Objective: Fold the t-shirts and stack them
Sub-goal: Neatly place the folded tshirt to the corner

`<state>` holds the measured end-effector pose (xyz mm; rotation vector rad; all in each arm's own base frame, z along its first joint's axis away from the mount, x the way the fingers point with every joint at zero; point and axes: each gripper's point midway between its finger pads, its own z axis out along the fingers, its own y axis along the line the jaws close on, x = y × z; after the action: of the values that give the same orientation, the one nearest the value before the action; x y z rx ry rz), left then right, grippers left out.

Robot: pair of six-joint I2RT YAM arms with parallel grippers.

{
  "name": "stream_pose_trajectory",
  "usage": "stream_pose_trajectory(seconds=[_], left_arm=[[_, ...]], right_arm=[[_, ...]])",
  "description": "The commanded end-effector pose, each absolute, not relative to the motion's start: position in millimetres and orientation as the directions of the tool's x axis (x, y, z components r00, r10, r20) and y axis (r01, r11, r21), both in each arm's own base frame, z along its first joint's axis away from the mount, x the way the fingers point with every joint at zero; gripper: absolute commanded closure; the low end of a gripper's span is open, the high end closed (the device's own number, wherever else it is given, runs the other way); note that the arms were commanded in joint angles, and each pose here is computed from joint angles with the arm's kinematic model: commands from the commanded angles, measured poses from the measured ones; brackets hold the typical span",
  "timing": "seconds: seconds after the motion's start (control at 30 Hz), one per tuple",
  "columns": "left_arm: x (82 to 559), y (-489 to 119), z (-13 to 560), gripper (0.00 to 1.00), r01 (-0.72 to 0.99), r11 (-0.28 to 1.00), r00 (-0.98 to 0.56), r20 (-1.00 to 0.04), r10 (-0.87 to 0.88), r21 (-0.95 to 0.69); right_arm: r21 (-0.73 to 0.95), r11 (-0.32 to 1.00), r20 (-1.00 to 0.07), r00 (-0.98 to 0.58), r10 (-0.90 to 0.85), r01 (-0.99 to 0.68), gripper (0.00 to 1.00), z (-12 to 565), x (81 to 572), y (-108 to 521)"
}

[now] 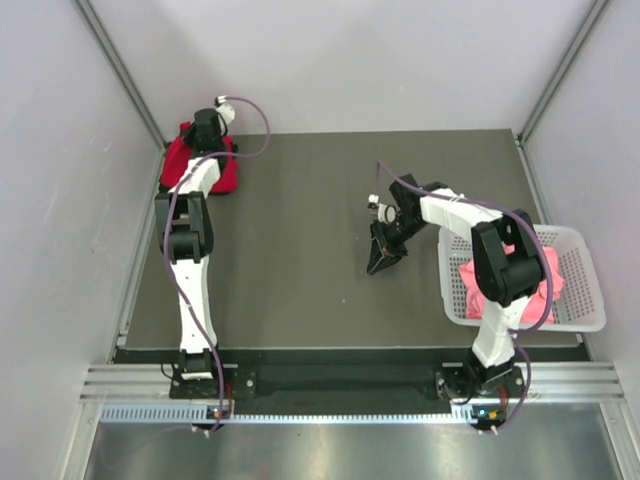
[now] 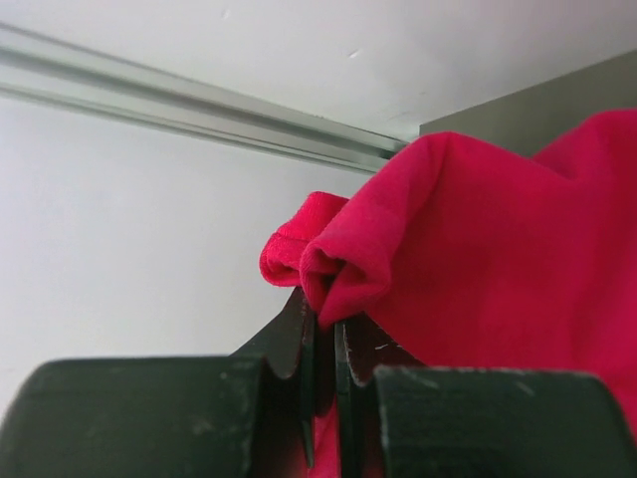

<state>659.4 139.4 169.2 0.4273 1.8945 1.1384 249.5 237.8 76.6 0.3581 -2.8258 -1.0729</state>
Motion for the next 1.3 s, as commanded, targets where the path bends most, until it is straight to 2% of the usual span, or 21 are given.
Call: stream_pose_trajectory(seconds=[0.0,0.1,0.17,0.2,0.27,0.33,0.43,0.53,0.7,0.77,0.8,0.83,0.9,0.93,0.97,1.03,1.1,1.13,1.17,1.23,1.27], left_arm=[[674,161,199,1.0,-0.301,0.575,-0.473,-0.643,0.602,0.761],[673,171,191,1.0,-0.321,0.58,-0.483,-0.656,0.579,0.749],[673,178,192,0.94,-0.342,0.588,-0.475,-0.675,0.564,0.733],[674,184,199,0.88,-0.375,0.602,-0.457,-0.706,0.541,0.704],[672,194,205,0.62,-0.433,0.613,-0.434,-0.749,0.501,0.661],[675,195,222,0.51,-0.468,0.635,-0.389,-0.788,0.477,0.615],[679,179,239,0.26,-0.462,0.704,-0.323,-0.842,0.433,0.539],[673,157,255,0.11,-0.464,0.726,-0.308,-0.861,0.405,0.508],[651,104,253,0.09,-0.385,0.791,-0.335,-0.871,0.36,0.475],[638,45,273,0.08,-0.315,0.832,-0.295,-0.88,0.372,0.457],[628,27,256,0.08,-0.261,0.839,-0.326,-0.862,0.389,0.477],[615,12,275,0.07,-0.25,0.844,-0.304,-0.866,0.396,0.474],[595,-48,259,0.07,-0.144,0.885,-0.304,-0.871,0.387,0.443],[579,-69,271,0.07,-0.098,0.912,-0.286,-0.889,0.357,0.397],[560,-113,248,0.07,0.016,0.945,-0.308,-0.897,0.317,0.328],[529,-148,264,0.07,0.076,0.962,-0.277,-0.921,0.274,0.264],[491,-198,239,0.07,0.187,0.971,-0.33,-0.921,0.207,0.151],[473,-211,247,0.07,0.218,0.972,-0.33,-0.931,0.158,0.088],[447,-235,222,0.01,0.266,0.964,-0.392,-0.914,0.106,-0.003],[412,-259,225,0.01,0.33,0.937,-0.411,-0.911,0.034,-0.115],[385,-271,198,0.01,0.344,0.923,-0.476,-0.879,0.012,-0.174]], right_arm=[[0.665,0.723,-0.026,-0.974,-0.225,-0.185,0.85,88,268,242],[0.666,0.727,-0.027,-0.979,-0.204,-0.17,0.85,91,273,245],[0.664,0.731,-0.023,-0.981,-0.195,-0.161,0.85,92,275,246],[0.664,0.731,-0.027,-0.981,-0.19,-0.16,0.85,93,277,247],[0.666,0.729,-0.033,-0.982,-0.183,-0.158,0.86,96,279,248],[0.665,0.73,-0.037,-0.983,-0.18,-0.158,0.85,98,278,248],[0.656,0.732,-0.074,-0.981,-0.178,-0.182,0.85,108,279,246],[0.647,0.735,-0.107,-0.978,-0.178,-0.204,0.85,116,278,243],[0.626,0.743,-0.155,-0.972,-0.177,-0.235,0.85,126,272,235],[0.613,0.749,-0.184,-0.967,-0.174,-0.251,0.85,131,270,231],[0.609,0.75,-0.198,-0.965,-0.173,-0.26,0.85,133,270,229],[0.605,0.747,-0.228,-0.959,-0.17,-0.276,0.84,139,269,228],[0.598,0.75,-0.243,-0.955,-0.167,-0.283,0.84,139,265,225],[0.591,0.749,-0.275,-0.948,-0.162,-0.3,0.84,145,266,223],[0.578,0.761,-0.277,-0.948,-0.158,-0.296,0.84,141,263,219],[0.566,0.763,-0.316,-0.937,-0.15,-0.312,0.84,148,261,215],[0.555,0.77,-0.33,-0.933,-0.142,-0.313,0.84,148,259,211],[0.546,0.773,-0.355,-0.925,-0.136,-0.324,0.84,153,259,209],[0.542,0.775,-0.364,-0.922,-0.133,-0.326,0.84,152,258,208],[0.535,0.776,-0.394,-0.911,-0.12,-0.334,0.83,157,256,205],[0.529,0.784,-0.392,-0.913,-0.114,-0.325,0.83,151,254,203]])
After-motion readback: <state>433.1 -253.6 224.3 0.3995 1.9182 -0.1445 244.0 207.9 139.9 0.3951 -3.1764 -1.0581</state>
